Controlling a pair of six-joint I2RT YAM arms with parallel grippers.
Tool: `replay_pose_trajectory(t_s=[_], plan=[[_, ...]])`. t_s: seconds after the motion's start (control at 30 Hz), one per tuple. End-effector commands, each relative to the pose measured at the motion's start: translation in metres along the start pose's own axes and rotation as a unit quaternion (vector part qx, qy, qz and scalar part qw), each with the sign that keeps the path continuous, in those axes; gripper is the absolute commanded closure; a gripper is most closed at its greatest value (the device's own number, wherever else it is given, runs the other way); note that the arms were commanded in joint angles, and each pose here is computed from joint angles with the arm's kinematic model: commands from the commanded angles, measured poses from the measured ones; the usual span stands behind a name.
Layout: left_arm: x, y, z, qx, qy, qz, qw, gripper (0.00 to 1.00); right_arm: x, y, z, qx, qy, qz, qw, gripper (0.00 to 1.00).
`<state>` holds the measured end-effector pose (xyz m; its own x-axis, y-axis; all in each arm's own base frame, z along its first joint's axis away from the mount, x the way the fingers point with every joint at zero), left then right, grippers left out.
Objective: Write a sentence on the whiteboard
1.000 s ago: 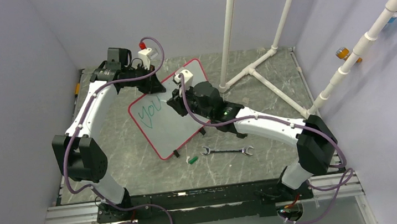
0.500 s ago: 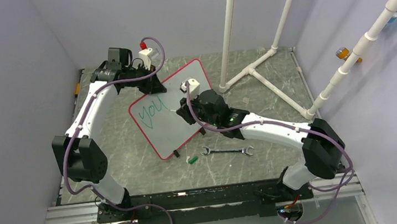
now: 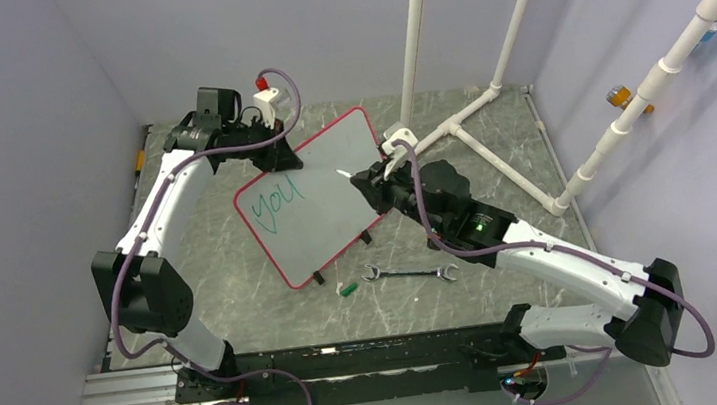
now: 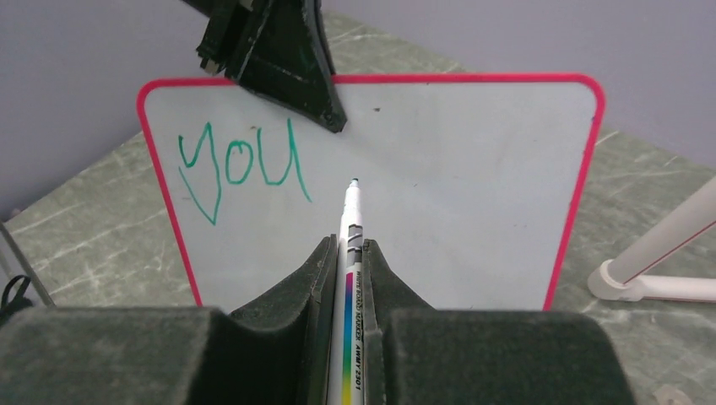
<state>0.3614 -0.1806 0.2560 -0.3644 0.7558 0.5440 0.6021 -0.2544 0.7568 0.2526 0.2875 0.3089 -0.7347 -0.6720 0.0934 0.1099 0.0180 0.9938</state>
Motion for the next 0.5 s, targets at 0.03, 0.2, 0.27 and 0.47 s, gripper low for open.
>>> replay_pose_trajectory(t_s=[0.03,0.2,0.27,0.47], plan=[[0.012,-0.025,0.039,-0.062,0.125,0.045,0.989,1.0,0.006,0.003,-0.01,0.016,-0.021,-0.016,1.0,1.0],[0.017,-0.019,0.028,-0.068,0.115,0.017,0.991,1.0,0.002,-0.001,-0.005,0.023,-0.004,-0.018,1.0,1.0],[0.02,-0.018,0.025,-0.074,0.113,0.01,0.991,1.0,0.001,-0.002,-0.003,0.029,0.004,-0.018,0.999,1.0],[0.02,-0.023,0.022,-0.09,0.112,-0.007,0.99,1.0,-0.006,-0.004,0.003,0.04,0.023,-0.021,0.999,1.0]])
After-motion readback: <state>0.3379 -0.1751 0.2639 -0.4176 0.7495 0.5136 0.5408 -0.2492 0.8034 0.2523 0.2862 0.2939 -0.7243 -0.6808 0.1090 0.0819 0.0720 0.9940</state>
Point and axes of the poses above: each gripper's point midway between its finger pads, its own x axis back along the fingers, its own z axis along the line the jaws close on, y = z × x, the point moved 2 cm from there along x, back along the fingers, and after that the axes turned 2 degrees about x, right-handed, at the moved point
